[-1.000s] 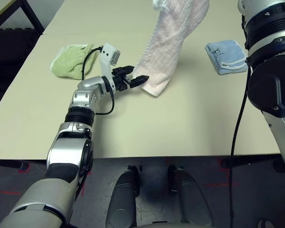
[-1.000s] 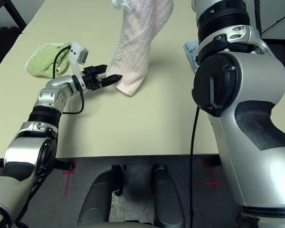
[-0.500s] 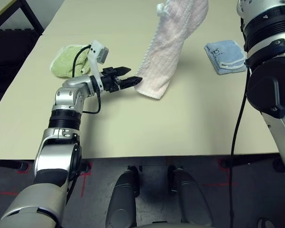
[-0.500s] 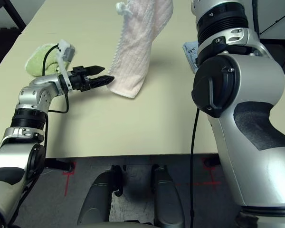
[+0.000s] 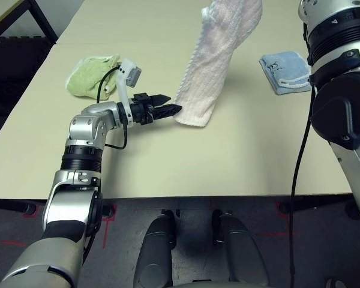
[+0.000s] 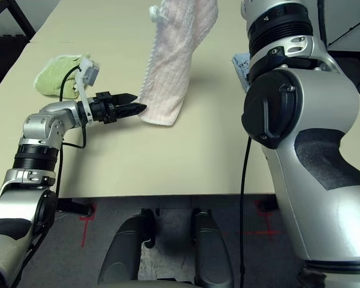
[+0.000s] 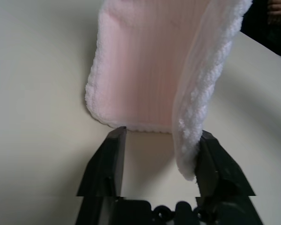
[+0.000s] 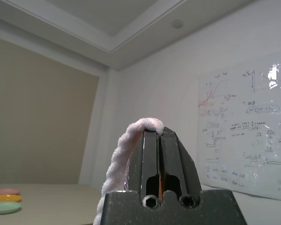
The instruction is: Fold the towel and set it aside.
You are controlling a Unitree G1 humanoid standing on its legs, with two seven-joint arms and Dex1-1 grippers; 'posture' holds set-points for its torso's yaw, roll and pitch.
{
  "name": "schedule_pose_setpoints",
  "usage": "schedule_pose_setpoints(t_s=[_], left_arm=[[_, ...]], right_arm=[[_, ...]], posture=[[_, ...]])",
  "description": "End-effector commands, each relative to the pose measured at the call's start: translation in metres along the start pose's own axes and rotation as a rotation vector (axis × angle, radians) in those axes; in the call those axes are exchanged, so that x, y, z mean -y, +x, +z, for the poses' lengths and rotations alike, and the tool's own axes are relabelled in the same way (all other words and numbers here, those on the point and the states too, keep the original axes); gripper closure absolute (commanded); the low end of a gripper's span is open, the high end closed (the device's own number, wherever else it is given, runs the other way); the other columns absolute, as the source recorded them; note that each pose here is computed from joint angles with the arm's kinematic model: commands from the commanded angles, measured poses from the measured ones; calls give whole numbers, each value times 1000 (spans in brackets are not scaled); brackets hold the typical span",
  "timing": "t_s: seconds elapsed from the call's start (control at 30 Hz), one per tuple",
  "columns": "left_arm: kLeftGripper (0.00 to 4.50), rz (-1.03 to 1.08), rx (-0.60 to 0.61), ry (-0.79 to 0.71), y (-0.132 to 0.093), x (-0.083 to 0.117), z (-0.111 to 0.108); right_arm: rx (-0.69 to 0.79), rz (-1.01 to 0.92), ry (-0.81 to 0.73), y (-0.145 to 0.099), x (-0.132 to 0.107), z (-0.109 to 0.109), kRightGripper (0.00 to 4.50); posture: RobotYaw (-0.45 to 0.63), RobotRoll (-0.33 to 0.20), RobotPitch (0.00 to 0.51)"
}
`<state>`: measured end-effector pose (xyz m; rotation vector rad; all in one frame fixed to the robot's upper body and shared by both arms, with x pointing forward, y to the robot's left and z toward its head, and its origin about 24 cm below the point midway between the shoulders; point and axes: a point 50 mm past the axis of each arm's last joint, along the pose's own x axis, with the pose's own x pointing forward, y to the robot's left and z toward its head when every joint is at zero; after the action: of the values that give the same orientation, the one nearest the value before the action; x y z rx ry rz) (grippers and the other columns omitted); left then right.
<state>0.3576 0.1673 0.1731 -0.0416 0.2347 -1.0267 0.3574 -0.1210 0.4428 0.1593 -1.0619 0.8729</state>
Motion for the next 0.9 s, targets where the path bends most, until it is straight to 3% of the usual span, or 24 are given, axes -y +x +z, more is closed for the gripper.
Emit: schedule_pose_setpoints(t_s=[0.03,0.13,0.27,0.33,0.53,0.67,0.77,0.9], left_arm=[[3247,-14,-47,-26,2,4,-11],[4474,-29,-82,-45,0,5,-14],[4474,-37,-161,-39,-14,4,-17],[4474,19,-140,-6,-24,-3,-9],[4474,232,-8,154,-63,-12,27],[4474,313,7,231,-82,-10,40],[4474,329,-19,279,-93,-5,50],[4474,286,-153,309,-109,3,54]], right_arm=[[8,-10,-7,-2,2,2,4500],[5,-16,-13,-3,4,3,4500],[-25,-58,-43,-11,12,3,4500],[-59,-89,-67,-22,19,2,4500],[-220,-233,-134,-79,50,-6,4500],[-305,-303,-138,-115,61,-14,4500],[-361,-344,-120,-141,65,-20,4500],[-474,-338,-80,-168,65,-29,4500]], posture=[[45,0,184],[38,0,187],[29,0,194],[26,0,195],[10,0,200],[5,0,202],[-5,0,208],[-18,0,219]])
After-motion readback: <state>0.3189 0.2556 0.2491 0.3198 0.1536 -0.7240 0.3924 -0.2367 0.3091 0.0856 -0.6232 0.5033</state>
